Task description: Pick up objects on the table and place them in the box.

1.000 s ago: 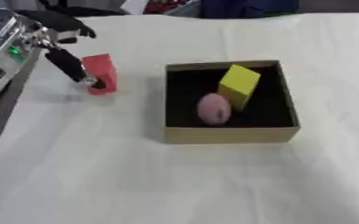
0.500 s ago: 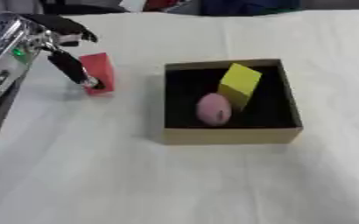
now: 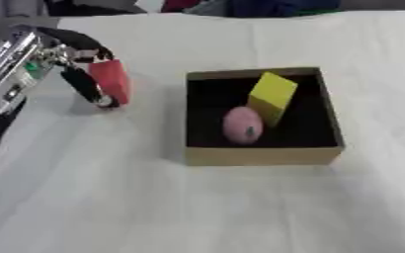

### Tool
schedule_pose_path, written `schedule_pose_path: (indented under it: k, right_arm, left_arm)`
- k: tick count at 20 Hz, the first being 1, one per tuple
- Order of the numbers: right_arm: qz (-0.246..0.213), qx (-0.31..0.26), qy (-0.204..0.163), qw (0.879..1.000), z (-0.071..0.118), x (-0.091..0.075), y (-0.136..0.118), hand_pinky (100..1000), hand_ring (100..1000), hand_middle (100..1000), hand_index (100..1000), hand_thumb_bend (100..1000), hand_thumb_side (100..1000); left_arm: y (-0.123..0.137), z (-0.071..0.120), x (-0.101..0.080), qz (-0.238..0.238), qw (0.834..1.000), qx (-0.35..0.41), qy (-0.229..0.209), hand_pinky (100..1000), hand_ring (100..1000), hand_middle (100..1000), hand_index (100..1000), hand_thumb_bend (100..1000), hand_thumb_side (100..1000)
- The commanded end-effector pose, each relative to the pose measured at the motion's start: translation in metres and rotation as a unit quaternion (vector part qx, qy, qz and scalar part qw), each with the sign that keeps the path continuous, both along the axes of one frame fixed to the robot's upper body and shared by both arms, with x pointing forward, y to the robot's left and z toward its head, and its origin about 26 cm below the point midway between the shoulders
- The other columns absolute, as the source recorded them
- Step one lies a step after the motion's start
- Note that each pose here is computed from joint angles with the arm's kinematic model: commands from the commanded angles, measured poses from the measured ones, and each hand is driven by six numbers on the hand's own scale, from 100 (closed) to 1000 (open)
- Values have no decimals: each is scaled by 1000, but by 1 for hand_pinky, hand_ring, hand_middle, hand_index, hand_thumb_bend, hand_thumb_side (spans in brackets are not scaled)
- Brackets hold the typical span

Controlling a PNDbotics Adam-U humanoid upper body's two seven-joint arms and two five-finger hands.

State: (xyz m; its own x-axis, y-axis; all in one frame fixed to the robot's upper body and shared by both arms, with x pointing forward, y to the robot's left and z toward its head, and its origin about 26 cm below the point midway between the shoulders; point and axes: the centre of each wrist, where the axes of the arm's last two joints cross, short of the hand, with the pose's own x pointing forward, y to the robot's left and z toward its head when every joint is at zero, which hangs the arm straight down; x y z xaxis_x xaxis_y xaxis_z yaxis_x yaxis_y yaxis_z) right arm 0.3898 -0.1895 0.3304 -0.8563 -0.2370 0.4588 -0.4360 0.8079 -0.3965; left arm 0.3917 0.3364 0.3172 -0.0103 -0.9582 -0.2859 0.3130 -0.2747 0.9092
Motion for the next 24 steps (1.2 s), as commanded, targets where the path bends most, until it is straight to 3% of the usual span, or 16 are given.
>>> schedule_pose_path:
  k: [1,9,16,20,21,24]
  right_arm:
    - [-4,-6,-16,1000,11,-3,-3,982,850,600,706,100,801]
    - [-2,-6,-15,1000,11,-3,-3,984,851,600,707,100,798]
    - [-1,-4,-15,1000,10,-3,-2,984,851,600,707,100,798]
    - [0,-2,-12,1000,8,-4,-2,984,851,600,707,100,795]
    - [0,-2,-11,1000,7,-4,-2,984,851,600,707,100,793]
    - [0,1,-6,1000,4,-4,-2,984,851,600,707,100,789]
  left_arm:
    - [1,14,-4,-3,1000,0,-15,833,895,849,945,492,571]
    - [-2,16,-3,3,1000,3,-23,805,840,706,861,356,482]
    - [-5,17,-3,-1,1000,11,-27,749,796,638,820,179,321]
    - [-8,20,-5,-2,999,11,-34,729,772,595,793,118,303]
    - [-9,21,-5,-2,999,10,-37,715,759,575,782,100,338]
    - [-12,26,-8,-6,999,6,-47,692,741,544,757,100,313]
